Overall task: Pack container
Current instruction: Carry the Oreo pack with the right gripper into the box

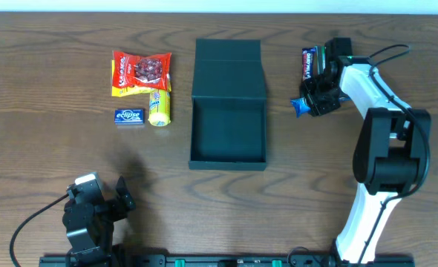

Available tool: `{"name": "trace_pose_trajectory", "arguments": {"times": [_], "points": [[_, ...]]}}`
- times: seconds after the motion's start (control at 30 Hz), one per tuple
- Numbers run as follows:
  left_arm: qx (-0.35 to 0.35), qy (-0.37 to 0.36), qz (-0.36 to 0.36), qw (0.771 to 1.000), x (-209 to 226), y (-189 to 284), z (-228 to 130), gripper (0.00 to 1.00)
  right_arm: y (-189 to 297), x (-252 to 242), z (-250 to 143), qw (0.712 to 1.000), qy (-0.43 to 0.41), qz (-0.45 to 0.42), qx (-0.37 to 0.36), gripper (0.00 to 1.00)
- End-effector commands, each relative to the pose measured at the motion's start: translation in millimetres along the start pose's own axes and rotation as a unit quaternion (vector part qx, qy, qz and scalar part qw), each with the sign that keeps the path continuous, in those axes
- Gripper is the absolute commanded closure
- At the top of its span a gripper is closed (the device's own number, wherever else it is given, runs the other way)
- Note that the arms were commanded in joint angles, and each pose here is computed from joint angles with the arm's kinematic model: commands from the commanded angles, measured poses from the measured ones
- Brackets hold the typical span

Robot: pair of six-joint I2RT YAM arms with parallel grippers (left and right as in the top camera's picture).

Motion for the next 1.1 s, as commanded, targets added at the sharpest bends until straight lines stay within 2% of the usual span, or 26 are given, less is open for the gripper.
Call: {"name": "trace_pose_trajectory", "arguments": {"times": [0.0,0.2,0.37,0.47,0.57,0.63,0.77,0.83,1.07], "points": [[0.001,-0.008,0.005,1.0,2.1,-0.5,-1.9,0.05,-8.8,-8.4,2.7,1.0,0.009,-0.014,0.009,0.58],[0.001,-0.008,0.005,1.0,2.1,-0.5,-1.9,0.05,12.1,-12.1,7.8,0.998,0.052,-0.034,0.02,0.7],[0.001,-0.008,0.005,1.0,2.1,-0.5,-1.9,0.05,62.1,-4.0,21.6,0.993,0.096,-0.062,-0.004,0.8],[0.001,-0.008,0.005,1.0,2.1,-0.5,-1.9,0.05,98.4,10.9,25.6,0.986,0.154,-0.057,-0.022,0.87],[0.001,-0.008,0.005,1.0,2.1,-0.5,-1.9,0.05,131.8,30.4,21.4,0.972,0.227,-0.038,-0.038,0.89],[0.001,-0.008,0.005,1.0,2.1,-0.5,-1.9,0.05,150.9,41.3,15.2,0.962,0.267,-0.027,-0.048,0.89],[0.001,-0.008,0.005,1.0,2.1,-0.5,-1.9,0.05,185.0,59.0,-1.1,0.946,0.318,-0.006,-0.067,0.98],[0.001,-0.008,0.005,1.0,2.1,-0.5,-1.9,0.05,197.4,66.5,-11.8,0.937,0.342,0.004,-0.072,0.98],[0.001,-0.008,0.005,1.0,2.1,-0.5,-1.9,0.04,200.1,83.3,-75.5,0.893,0.448,-0.002,-0.047,0.98]]}}
Point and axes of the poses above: each gripper's point midway between its finger pads, its own y axis back along the fingers, its own x axis along the line the jaws close on, z = x × y, the point moved 2 cm from there along y, back along the fingers, and after that the axes turned 10 degrees about y, right-handed, at the moved point
